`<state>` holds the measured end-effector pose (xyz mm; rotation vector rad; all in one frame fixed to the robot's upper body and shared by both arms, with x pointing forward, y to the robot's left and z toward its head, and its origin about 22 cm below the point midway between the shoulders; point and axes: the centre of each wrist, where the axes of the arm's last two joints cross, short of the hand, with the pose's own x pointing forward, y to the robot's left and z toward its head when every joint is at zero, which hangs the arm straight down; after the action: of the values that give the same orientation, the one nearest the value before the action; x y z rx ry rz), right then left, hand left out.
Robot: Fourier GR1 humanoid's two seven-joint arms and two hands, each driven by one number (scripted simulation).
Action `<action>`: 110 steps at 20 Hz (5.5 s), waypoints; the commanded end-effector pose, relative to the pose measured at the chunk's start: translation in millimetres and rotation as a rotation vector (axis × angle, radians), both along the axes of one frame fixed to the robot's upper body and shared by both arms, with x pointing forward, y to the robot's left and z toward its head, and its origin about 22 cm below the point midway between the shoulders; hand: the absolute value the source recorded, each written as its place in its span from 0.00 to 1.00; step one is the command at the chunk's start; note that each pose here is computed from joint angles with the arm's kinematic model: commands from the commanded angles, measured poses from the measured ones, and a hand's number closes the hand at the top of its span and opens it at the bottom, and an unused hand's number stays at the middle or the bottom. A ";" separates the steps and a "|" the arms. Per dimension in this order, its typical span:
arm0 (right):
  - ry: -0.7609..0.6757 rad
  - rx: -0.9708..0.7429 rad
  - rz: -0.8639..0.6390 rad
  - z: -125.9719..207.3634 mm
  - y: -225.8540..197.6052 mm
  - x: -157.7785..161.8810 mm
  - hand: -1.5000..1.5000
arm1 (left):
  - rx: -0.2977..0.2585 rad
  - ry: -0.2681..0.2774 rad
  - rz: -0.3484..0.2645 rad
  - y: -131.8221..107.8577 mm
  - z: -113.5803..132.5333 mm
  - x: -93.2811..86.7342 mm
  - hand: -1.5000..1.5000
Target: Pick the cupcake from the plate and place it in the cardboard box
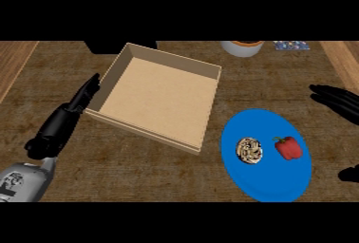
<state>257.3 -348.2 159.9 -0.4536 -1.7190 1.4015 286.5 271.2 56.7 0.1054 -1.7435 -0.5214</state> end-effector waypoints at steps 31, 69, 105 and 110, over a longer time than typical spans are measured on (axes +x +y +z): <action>0.145 -0.501 -0.154 -57.6 163.2 -30.9 0.00 | 0.005 -0.004 -0.006 -7.9 2.0 -12.5 0.50; 0.130 -0.563 -0.052 -155.8 153.9 -4.2 1.00 | -0.001 0.003 -0.026 3.4 15.4 -7.5 0.50; -0.289 0.182 -0.215 8.4 389.1 5.5 1.00 | 0.016 -0.001 -0.118 -30.0 11.6 26.3 0.50; -0.296 0.242 -0.357 37.7 406.1 35.8 1.00 | 0.002 -0.031 -0.098 -31.5 17.6 28.9 0.50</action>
<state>276.0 47.9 174.6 -0.7826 -1.9244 1.0411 313.1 235.9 74.1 0.0091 -1.7754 -0.6132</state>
